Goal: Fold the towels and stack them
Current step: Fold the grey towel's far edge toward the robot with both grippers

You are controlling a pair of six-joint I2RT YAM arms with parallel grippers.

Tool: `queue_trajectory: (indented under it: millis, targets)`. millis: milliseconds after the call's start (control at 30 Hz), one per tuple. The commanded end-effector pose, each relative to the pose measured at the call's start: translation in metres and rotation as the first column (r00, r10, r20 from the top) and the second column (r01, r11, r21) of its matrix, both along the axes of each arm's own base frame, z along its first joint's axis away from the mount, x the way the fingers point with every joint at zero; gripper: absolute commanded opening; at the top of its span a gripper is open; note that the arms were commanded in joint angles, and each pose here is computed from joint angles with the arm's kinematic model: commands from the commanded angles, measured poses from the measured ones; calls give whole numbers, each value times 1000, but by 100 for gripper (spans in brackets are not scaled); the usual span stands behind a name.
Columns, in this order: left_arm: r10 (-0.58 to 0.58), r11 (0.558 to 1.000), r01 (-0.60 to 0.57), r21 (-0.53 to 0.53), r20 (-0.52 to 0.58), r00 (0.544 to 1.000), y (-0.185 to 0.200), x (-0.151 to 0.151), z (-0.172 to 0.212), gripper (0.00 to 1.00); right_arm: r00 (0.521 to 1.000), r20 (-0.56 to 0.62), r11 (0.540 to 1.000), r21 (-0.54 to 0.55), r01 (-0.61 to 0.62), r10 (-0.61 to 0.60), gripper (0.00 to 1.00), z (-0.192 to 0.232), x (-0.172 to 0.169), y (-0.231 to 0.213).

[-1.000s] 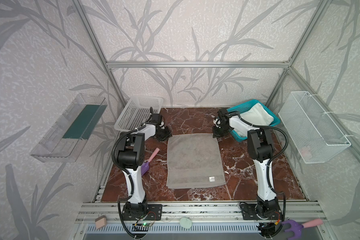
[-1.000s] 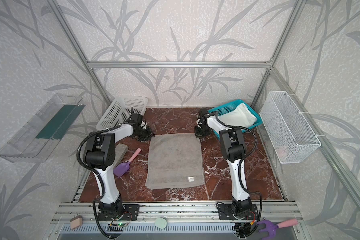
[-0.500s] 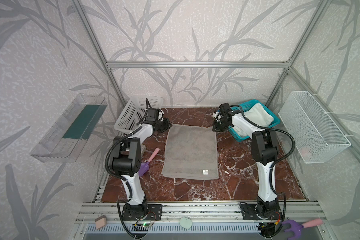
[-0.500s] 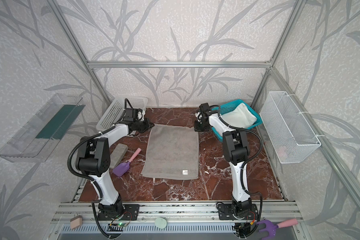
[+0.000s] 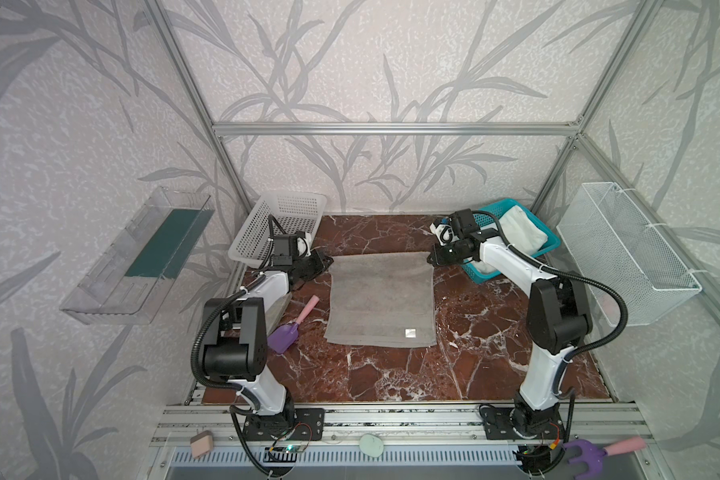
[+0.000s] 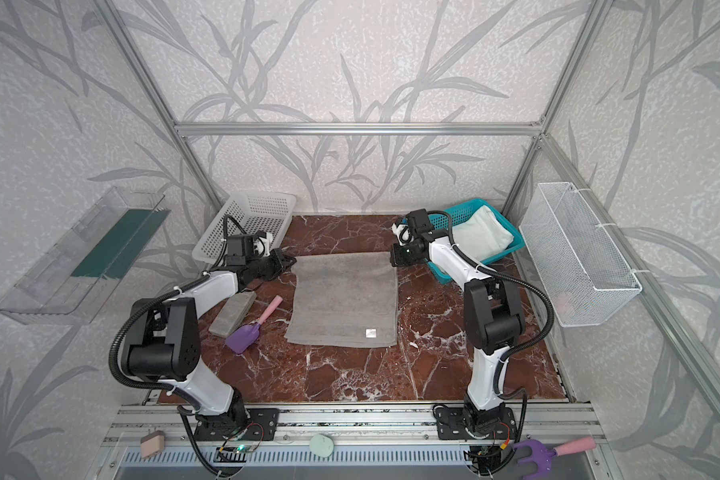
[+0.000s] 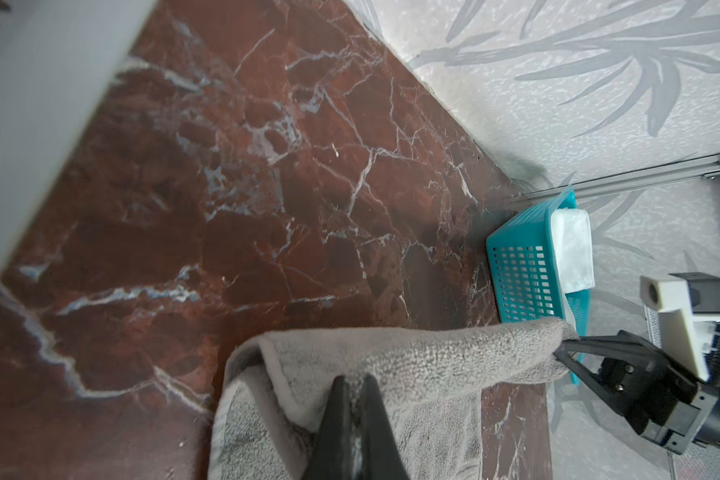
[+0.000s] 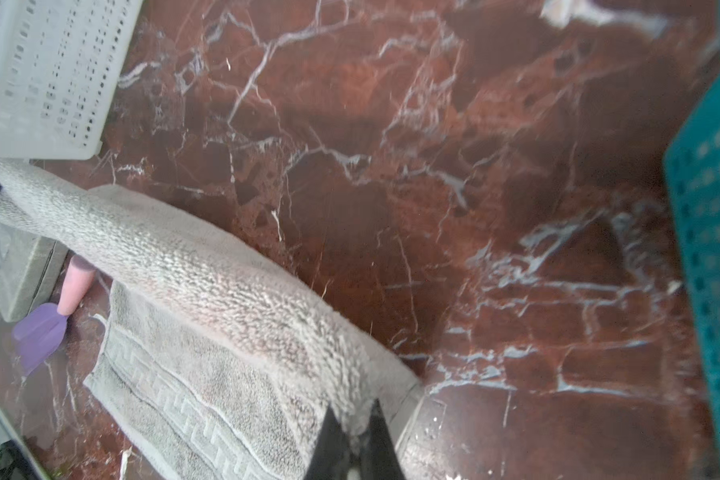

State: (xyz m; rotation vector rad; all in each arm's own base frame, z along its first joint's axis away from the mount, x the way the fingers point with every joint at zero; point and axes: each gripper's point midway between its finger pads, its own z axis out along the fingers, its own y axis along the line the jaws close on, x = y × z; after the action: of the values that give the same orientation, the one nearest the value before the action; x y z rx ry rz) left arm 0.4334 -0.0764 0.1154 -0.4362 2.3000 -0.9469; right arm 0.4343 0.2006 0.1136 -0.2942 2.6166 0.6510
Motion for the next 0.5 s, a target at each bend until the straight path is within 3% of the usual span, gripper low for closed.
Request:
queue_trajectory:
  millis: [0, 300, 467]
  targets:
    - [33, 998, -31, -53, 38, 999, 5, -1, 7, 0, 999, -17, 997, 65, 29, -28, 0, -1, -7, 3]
    - [28, 999, -25, -38, 85, 996, 11, -4, 38, 0, 1000, 8, 997, 73, 3, -4, 0, 40, -28, 9]
    - [31, 997, -29, -70, 26, 999, 7, -32, 25, 0, 1000, -9, 997, 82, 7, -6, 0, 41, -64, 7]
